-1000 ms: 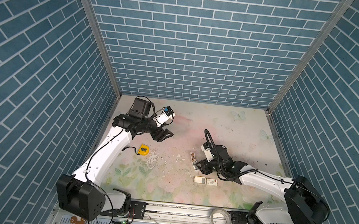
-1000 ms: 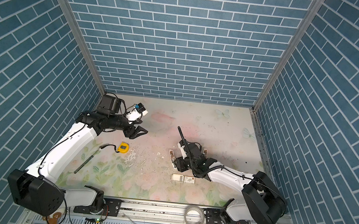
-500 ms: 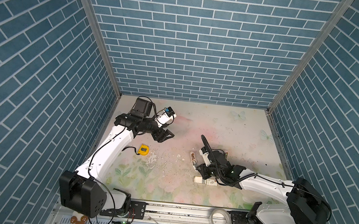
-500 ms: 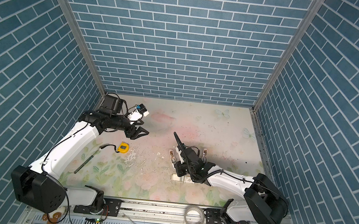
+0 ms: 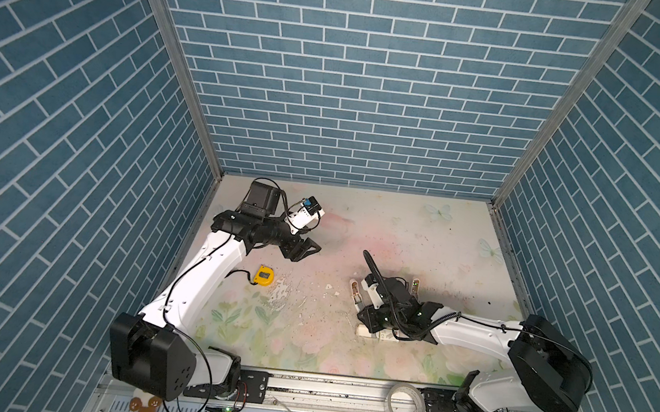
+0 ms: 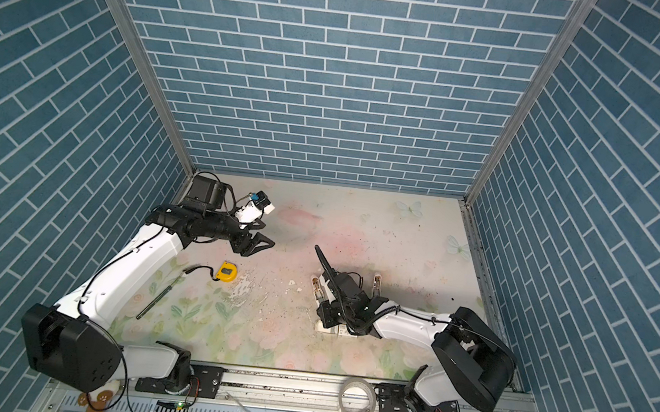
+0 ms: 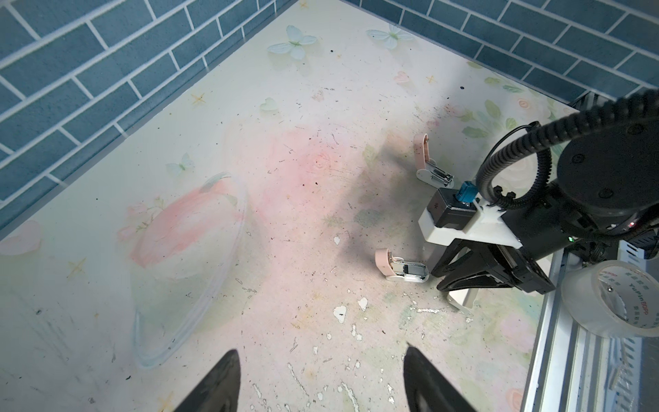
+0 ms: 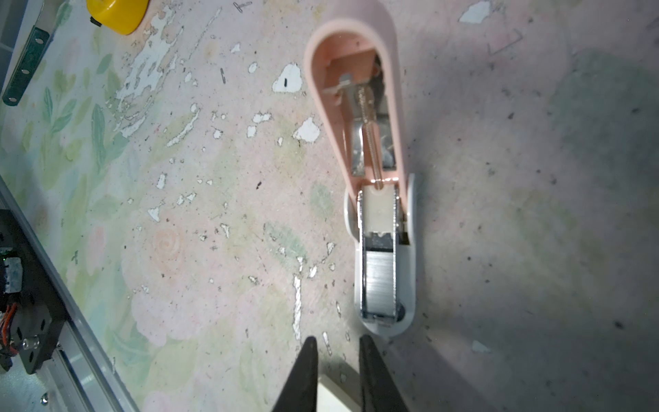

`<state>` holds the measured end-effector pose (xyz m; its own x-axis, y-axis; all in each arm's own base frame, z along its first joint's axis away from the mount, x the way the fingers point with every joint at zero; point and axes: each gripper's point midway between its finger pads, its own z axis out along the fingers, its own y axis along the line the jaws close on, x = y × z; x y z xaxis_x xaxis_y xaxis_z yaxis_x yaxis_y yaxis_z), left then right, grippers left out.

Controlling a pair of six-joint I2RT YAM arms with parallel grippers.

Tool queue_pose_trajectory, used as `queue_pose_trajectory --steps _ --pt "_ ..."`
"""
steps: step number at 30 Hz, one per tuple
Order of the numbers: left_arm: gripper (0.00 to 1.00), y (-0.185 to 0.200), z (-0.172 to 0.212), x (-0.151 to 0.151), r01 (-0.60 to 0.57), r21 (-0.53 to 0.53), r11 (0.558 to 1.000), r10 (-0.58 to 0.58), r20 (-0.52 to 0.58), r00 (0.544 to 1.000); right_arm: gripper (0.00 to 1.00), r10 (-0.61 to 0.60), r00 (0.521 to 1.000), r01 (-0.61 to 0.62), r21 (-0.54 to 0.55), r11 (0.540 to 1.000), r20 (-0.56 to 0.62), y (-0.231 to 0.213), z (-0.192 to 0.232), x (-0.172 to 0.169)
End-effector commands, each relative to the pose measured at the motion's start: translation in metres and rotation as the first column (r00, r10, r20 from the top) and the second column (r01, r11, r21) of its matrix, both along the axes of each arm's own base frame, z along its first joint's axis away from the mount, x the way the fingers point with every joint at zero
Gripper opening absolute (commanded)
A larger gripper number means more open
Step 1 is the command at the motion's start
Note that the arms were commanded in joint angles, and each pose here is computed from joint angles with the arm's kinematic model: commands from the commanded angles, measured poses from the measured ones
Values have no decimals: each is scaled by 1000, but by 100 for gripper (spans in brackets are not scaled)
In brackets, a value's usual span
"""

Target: Load the staples into the stapler

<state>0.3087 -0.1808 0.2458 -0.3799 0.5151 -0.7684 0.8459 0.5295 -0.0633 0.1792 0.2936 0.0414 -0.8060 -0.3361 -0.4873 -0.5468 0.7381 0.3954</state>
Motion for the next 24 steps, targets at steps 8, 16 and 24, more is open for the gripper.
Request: queue_pose_trajectory --steps 8,16,24 --pt "73 -5 -2 1 20 -14 1000 -20 3 1000 24 -89 995 89 -9 996 -32 -30 52 -15" --pt "73 -21 -14 -6 55 -34 998 -56 -9 998 20 -169 981 163 -62 985 -99 -32 39 -36" --pt "73 -31 -28 -15 86 -58 995 -89 -35 995 15 -240 968 227 -147 963 -75 -33 16 -36"
